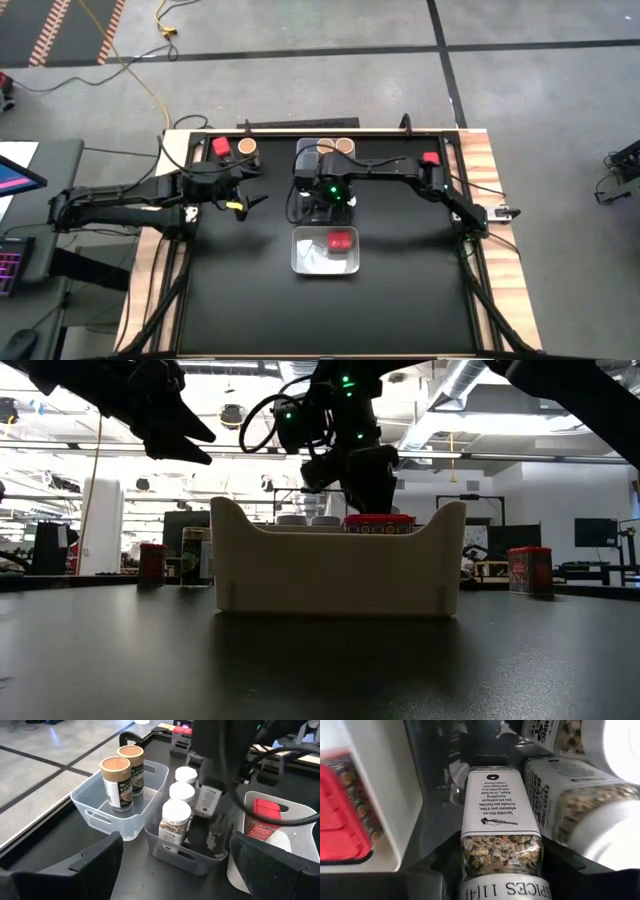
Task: Sort spices by type
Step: Put the white seasoning bottle into the black transparent bin in front of the other white seasoning bottle
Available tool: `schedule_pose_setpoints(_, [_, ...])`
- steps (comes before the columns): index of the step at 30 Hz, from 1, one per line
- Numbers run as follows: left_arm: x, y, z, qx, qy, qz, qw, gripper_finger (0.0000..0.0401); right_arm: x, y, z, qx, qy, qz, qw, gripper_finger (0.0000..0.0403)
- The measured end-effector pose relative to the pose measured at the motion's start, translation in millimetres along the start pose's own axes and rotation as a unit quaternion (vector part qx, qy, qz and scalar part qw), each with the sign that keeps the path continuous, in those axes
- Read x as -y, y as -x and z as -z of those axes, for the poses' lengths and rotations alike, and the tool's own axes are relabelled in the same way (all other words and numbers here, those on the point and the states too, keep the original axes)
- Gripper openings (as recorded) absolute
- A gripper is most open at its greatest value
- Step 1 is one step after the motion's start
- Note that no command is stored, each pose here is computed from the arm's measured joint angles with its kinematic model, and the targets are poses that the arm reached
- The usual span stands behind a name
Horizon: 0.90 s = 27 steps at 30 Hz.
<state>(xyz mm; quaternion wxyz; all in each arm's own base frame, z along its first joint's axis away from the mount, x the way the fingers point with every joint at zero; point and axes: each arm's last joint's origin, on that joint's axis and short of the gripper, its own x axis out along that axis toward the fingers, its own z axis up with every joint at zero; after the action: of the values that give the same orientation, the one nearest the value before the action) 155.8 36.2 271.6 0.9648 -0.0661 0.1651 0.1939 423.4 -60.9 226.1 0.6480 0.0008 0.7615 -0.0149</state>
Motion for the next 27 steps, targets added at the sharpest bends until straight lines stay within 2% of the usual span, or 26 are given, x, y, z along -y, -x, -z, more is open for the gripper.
schedule_pose_setpoints(8, [0.0, 0.1, 0.1, 0.000, 0.003, 0.001, 1.000, 0.0352, 0.3, -1.3, -5.9, 0.026, 0.000, -0.003, 1.000, 0.0245])
schedule_pose_setpoints(27, [-0.1, 0.1, 2.0, -0.010, 0.003, 0.001, 1.000, 0.0352, -0.7, -0.4, -2.5, 0.012, -0.005, -0.008, 1.000, 0.0253])
